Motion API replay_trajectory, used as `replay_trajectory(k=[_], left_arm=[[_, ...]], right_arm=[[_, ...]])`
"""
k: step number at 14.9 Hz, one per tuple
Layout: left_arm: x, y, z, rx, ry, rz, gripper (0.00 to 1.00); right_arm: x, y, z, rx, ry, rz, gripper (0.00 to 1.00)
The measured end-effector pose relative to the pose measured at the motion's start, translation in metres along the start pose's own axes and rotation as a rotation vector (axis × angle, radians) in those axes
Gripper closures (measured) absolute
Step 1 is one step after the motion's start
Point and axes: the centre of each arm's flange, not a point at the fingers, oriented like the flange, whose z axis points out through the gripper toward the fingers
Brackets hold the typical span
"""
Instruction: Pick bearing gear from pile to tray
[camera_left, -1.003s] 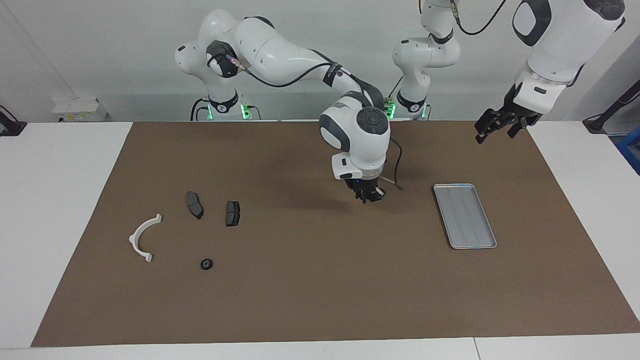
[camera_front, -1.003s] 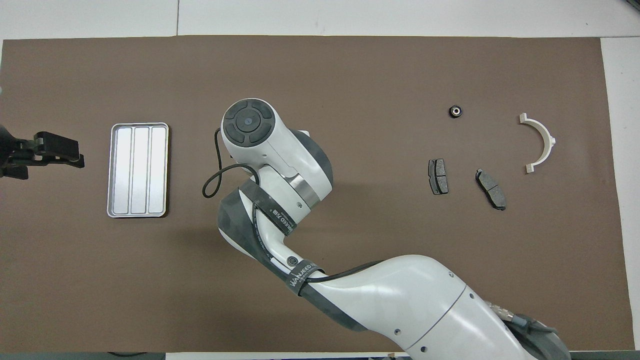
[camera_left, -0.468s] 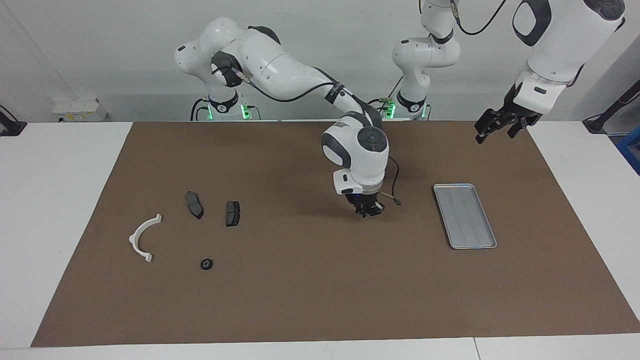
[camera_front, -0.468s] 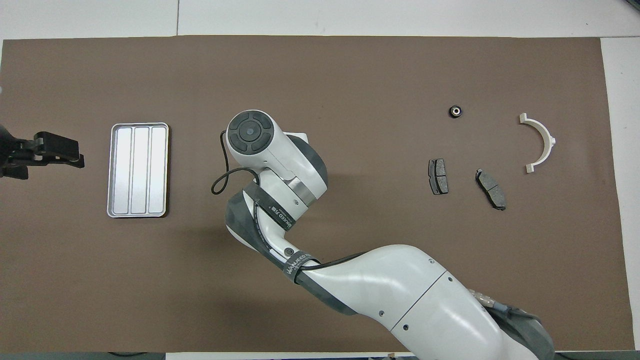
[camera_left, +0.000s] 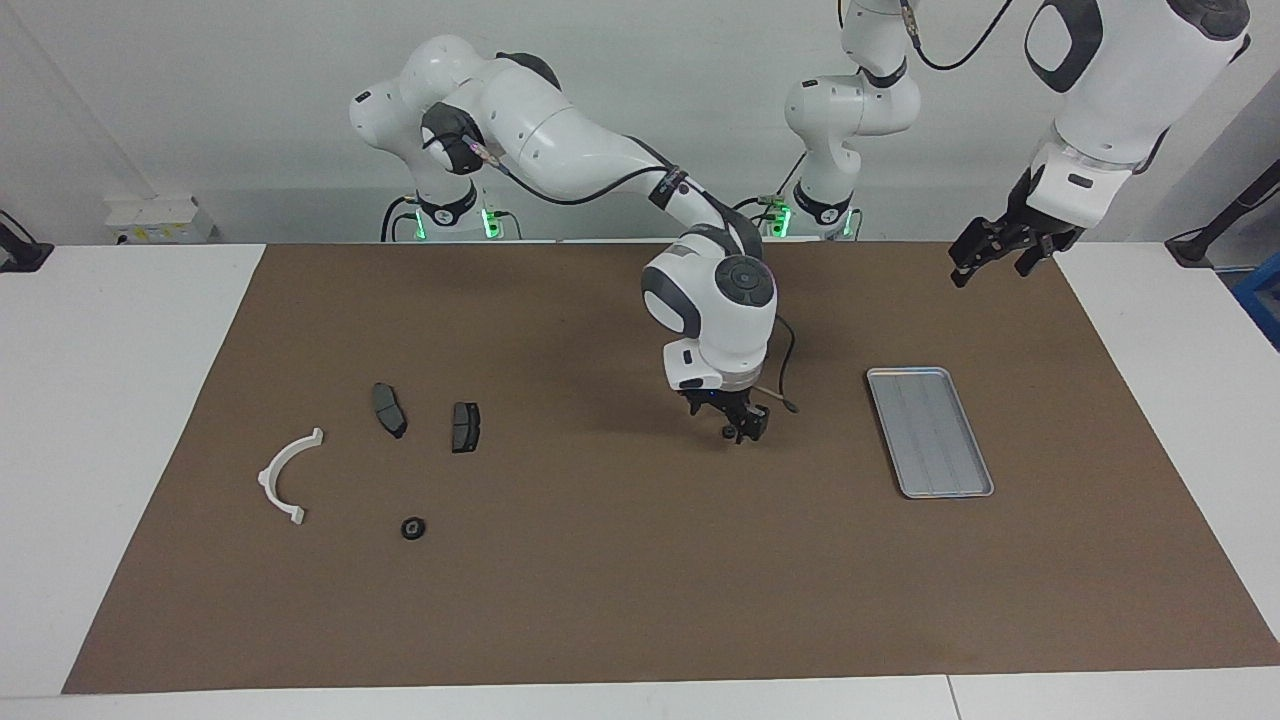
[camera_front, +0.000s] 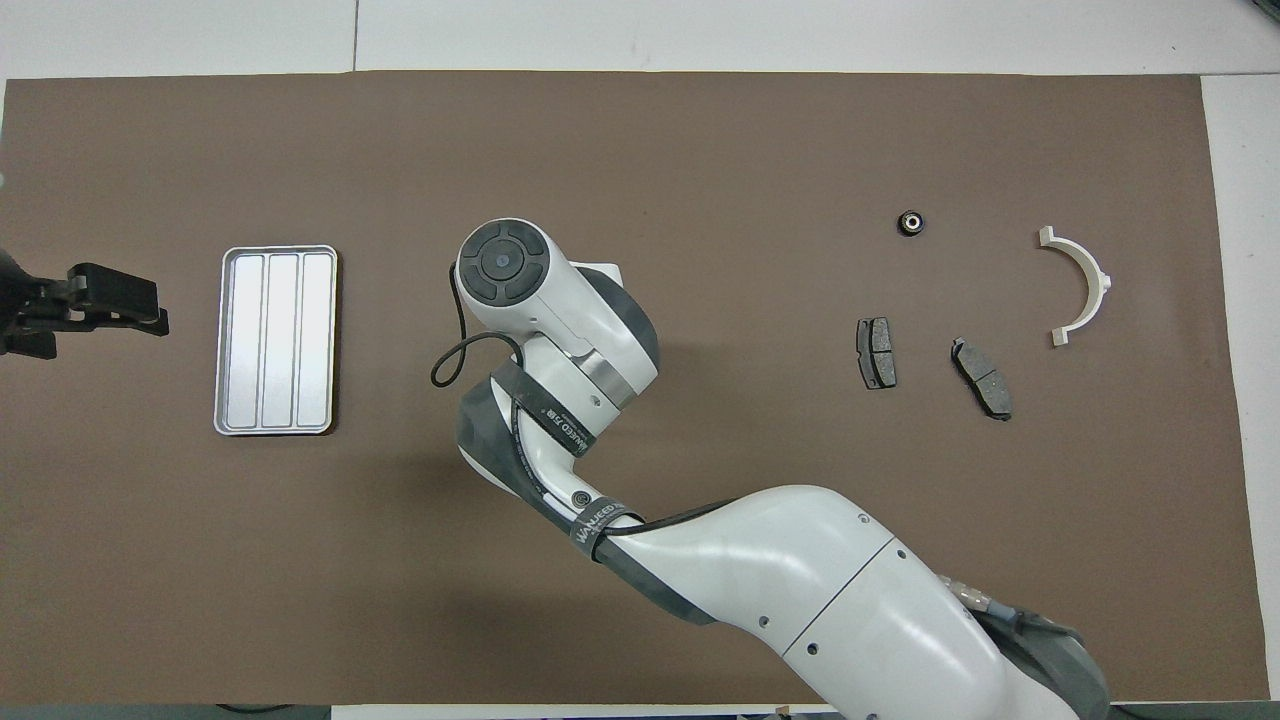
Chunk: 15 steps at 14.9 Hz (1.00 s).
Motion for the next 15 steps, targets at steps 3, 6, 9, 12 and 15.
replay_trajectory(k=[3, 6, 9, 12, 15], left_arm=[[0.000, 0.000, 0.000, 0.000, 0.000, 0.000, 0.00], [0.000, 0.000, 0.000, 0.000, 0.000, 0.000, 0.00], [-0.001, 0.000, 0.000, 0.001, -0.006, 0.000, 0.00], [-0.003, 0.007, -0.002, 0.001, -0.001, 0.013, 0.00], [-0.003, 0.028, 0.003, -0.006, 0.032, 0.006, 0.00]], right_arm=[[0.058, 0.021, -0.039, -0.037, 0.002, -0.064, 0.00], [0.143, 0.065, -0.098, -0.047, -0.012, -0.199, 0.00], [0.231, 0.121, -0.130, -0.054, -0.026, -0.336, 0.00], [0.299, 0.164, -0.123, -0.051, -0.038, -0.439, 0.00], [0.347, 0.197, -0.105, -0.034, -0.030, -0.511, 0.00]])
